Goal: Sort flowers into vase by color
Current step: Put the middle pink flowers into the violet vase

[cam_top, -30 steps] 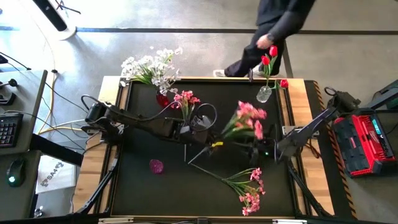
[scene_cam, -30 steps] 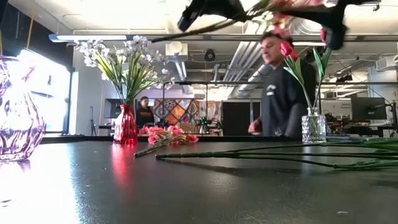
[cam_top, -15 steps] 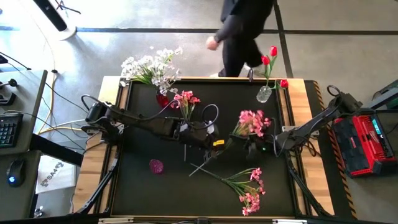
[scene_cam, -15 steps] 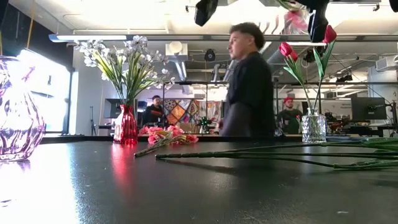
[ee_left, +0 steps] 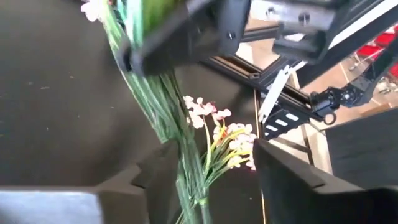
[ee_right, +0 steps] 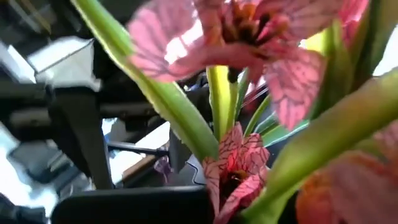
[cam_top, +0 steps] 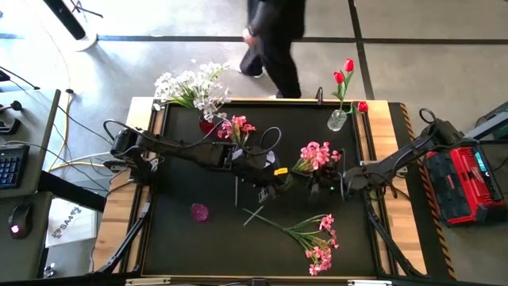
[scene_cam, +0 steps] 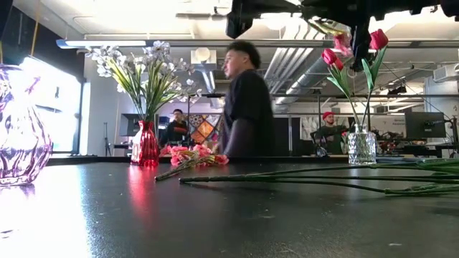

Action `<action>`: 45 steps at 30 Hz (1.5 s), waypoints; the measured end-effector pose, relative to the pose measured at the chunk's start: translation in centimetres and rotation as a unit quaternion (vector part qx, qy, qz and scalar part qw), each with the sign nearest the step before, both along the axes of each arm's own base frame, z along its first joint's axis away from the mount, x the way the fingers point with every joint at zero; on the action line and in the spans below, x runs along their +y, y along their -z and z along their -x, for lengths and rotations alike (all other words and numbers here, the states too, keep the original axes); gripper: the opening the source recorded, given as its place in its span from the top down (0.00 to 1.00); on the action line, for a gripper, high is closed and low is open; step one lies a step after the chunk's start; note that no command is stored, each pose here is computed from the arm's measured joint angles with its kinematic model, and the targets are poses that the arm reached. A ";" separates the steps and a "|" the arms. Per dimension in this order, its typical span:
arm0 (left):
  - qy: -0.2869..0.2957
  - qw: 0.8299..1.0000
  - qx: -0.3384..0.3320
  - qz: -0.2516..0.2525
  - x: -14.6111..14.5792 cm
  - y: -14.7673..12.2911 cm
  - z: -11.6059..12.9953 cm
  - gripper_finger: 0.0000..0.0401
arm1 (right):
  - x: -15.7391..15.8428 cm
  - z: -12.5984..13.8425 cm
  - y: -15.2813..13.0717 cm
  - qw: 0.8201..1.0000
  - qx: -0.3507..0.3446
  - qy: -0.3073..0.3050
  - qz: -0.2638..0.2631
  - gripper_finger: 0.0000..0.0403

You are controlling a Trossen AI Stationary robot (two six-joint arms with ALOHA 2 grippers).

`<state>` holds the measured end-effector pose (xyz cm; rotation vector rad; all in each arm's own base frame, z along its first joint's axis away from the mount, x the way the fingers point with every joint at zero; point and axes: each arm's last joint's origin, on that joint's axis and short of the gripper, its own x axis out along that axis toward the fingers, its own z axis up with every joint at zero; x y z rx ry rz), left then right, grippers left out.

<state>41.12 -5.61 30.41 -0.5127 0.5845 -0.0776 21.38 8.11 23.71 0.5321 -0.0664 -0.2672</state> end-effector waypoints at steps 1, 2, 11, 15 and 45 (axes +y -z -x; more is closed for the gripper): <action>-0.005 1.000 0.001 0.005 0.2 0.0 0.0 0.50 | 0.0 -0.1 0.0 1.000 0.004 -0.007 0.008 0.99; -0.008 1.000 0.002 0.011 0.5 0.0 -0.1 0.47 | 0.0 -0.2 -0.1 1.000 0.010 -0.014 0.017 1.00; -0.012 1.000 0.000 0.025 1.8 -0.1 -0.2 0.39 | 0.4 -1.6 -2.6 0.991 0.054 -0.102 0.072 1.00; 0.004 0.999 -0.006 0.031 1.7 0.0 -0.4 0.39 | 0.1 -2.3 -4.4 0.986 0.058 -0.127 0.087 1.00; 0.051 0.995 -0.088 -0.003 0.2 -1.5 -0.7 0.99 | -0.9 -1.3 -9.6 0.973 0.032 -0.220 0.067 0.75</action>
